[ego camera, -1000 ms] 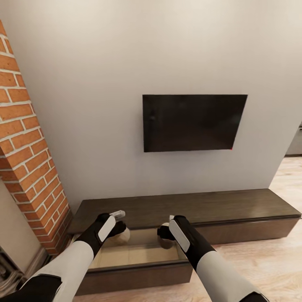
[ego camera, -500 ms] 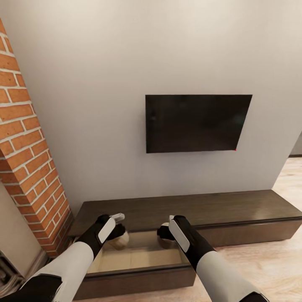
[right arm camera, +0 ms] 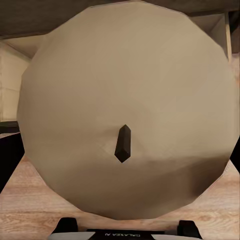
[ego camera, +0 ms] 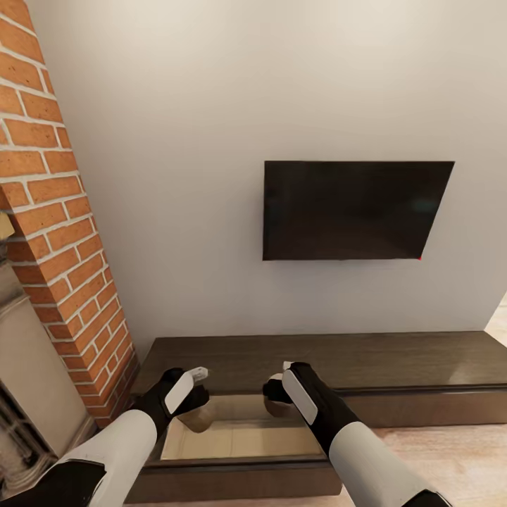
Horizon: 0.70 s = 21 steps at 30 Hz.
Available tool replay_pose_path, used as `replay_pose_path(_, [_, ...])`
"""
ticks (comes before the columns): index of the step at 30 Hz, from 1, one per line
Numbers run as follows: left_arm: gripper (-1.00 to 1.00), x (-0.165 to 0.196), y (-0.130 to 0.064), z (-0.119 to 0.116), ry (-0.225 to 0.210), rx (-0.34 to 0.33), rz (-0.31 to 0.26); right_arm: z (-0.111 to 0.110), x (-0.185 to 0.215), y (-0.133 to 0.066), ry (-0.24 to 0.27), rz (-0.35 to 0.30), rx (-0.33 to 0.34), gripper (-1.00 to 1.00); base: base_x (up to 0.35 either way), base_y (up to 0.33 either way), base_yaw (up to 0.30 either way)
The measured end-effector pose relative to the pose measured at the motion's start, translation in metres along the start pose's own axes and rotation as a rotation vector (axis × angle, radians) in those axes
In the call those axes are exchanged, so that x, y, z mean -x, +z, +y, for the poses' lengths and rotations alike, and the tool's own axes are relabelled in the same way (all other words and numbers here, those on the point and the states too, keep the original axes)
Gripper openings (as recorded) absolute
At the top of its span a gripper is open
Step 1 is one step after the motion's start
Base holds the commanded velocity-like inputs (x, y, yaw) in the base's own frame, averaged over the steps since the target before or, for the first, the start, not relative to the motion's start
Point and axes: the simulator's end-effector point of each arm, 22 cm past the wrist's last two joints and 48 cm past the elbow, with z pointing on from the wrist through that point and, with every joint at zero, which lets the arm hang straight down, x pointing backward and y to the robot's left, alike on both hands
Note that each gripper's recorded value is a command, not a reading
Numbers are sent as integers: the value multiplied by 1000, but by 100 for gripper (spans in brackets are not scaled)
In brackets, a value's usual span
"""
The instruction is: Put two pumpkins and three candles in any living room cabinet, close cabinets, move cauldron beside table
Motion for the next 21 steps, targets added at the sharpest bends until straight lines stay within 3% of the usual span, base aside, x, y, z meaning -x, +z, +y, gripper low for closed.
replay_pose_path(21, [-100,0,0,0,4,2,-5,0,-1,0,-3,3,0,-100,94,38,4])
